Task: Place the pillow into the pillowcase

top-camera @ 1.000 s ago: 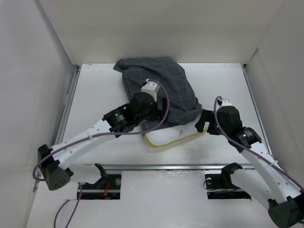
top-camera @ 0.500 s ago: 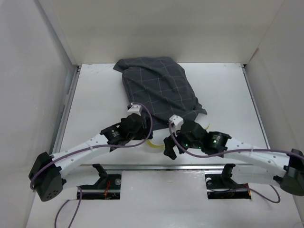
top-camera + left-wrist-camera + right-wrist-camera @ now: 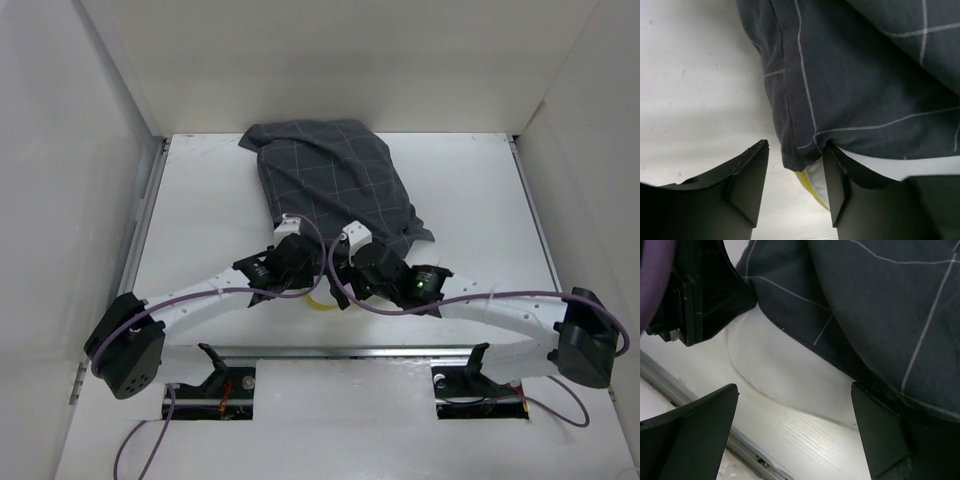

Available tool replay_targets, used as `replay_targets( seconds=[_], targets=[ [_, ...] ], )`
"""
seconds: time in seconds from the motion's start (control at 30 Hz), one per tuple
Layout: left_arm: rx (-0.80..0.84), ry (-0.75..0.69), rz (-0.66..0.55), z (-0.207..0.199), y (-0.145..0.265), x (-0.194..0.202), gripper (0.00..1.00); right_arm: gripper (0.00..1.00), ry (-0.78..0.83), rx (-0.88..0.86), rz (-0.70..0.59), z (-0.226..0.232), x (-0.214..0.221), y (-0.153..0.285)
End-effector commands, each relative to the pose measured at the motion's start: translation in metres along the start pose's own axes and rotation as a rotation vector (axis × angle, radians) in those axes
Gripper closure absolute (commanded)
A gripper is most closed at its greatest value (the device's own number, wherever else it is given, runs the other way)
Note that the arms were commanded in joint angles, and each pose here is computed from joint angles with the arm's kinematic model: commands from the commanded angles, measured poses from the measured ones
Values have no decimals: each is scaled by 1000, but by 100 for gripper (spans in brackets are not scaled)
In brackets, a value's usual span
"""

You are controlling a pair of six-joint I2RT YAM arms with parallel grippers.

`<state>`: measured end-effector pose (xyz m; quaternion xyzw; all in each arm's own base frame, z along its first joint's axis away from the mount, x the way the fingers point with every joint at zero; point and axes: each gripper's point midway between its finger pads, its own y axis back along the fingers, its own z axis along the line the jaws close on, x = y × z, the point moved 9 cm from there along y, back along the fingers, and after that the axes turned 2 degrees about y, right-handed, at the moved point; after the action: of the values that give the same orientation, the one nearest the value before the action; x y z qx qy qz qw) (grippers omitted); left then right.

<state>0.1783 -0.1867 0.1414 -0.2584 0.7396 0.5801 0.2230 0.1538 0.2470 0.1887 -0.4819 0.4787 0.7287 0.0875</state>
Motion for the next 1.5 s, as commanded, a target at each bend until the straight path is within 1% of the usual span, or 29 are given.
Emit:
replay_targets(
  seconds=[0.0, 0.03, 0.17, 0.27, 0.33, 0.37, 0.4, 0.43, 0.47, 0.53, 0.57, 0.6, 0.63, 0.7, 0.73, 0.8, 0.83, 0.9, 0.93, 1.0, 1.03, 1.13, 1.17, 1.23, 1.3, 1.33, 1.4, 1.43, 1.47],
  targets=[
    [-33, 17, -63, -3, 3, -20, 57, 0, 18, 15, -54, 3, -15, -9],
    [-33, 17, -63, -4, 4, -22, 59, 0, 33, -8, -47, 7, -13, -12],
    [-15, -6, -84, -5, 11, -27, 59, 0, 125, -30, 1, 21, 1, -25],
    [-8, -11, -92, -5, 13, -29, 51, 0, 121, 77, 8, 16, 8, -37],
    [-8, -11, -92, -5, 13, -29, 49, 0, 71, 164, 1, 12, 14, -47],
    [-31, -7, -93, -2, 10, -30, 49, 5, 57, 237, -15, 7, 14, -49],
    [-31, -7, -93, -2, 10, -30, 49, 15, 39, 284, -12, 3, 16, -48],
    [-56, -16, -83, 1, 7, -27, 49, 36, 9, 327, -17, 2, 16, -50],
    [-72, -1, -92, 1, 5, -31, 49, 70, -43, 360, -29, 0, 17, -50],
    [-86, 7, -90, 2, 5, -30, 49, 94, -80, 398, -66, -4, 16, -43],
    [-86, 7, -90, 2, 5, -30, 49, 100, -90, 398, -69, -5, 17, -41],
    [-85, 18, -100, 3, 4, -33, 49, 100, -91, 397, -72, -6, 18, -39],
    [-85, 18, -100, 4, 3, -32, 55, 100, -96, 386, -74, -6, 19, -37],
    [-50, 15, -105, -1, 2, -34, 61, 100, -88, 354, -88, -5, 14, -34],
    [-16, 24, -129, -4, 1, -40, 67, 100, -96, 336, -97, -4, 14, -31],
    [38, -5, -105, -11, -4, -38, 100, 100, -101, 310, -117, -2, 11, -31],
    [67, -4, -122, -18, -4, -45, 100, 100, -107, 306, -128, -1, 9, -31],
    [94, -32, -112, -22, -3, -48, 100, 100, -125, 317, -154, -1, 5, -32],
    [130, -36, -134, -32, 6, -53, 100, 100, -149, 328, -174, -1, 0, -31],
    [156, -58, -161, -37, 21, -55, 100, 100, -197, 387, -256, -3, -12, -31],
    [222, -55, -205, -45, 45, -61, 100, 100, -211, 400, -286, -4, -17, -31],
    [351, -62, -242, -51, 83, -65, 100, 100, -302, 444, -445, -5, -46, -22],
    [396, -46, -284, -50, 103, -71, 100, 100, -338, 452, -499, -5, -57, -17],
    [407, -37, -251, -46, 116, -67, 100, 100, -413, 448, -614, -4, -76, -13],
    [483, -45, -248, -49, 134, -67, 100, 100, -427, 420, -698, -2, -93, -5],
    [530, -64, -244, -51, 141, -68, 100, 100, -476, 368, -790, 1, -108, 1],
    [619, -108, -236, -56, 163, -74, 100, 100, -472, 370, -854, 2, -115, 1],
    [640, -108, -241, -56, 172, -77, 100, 100, -508, 347, -915, 4, -127, 5],
    [671, -133, -233, -57, 178, -78, 100, 100, -515, 341, -940, 5, -130, 4]
  ],
)
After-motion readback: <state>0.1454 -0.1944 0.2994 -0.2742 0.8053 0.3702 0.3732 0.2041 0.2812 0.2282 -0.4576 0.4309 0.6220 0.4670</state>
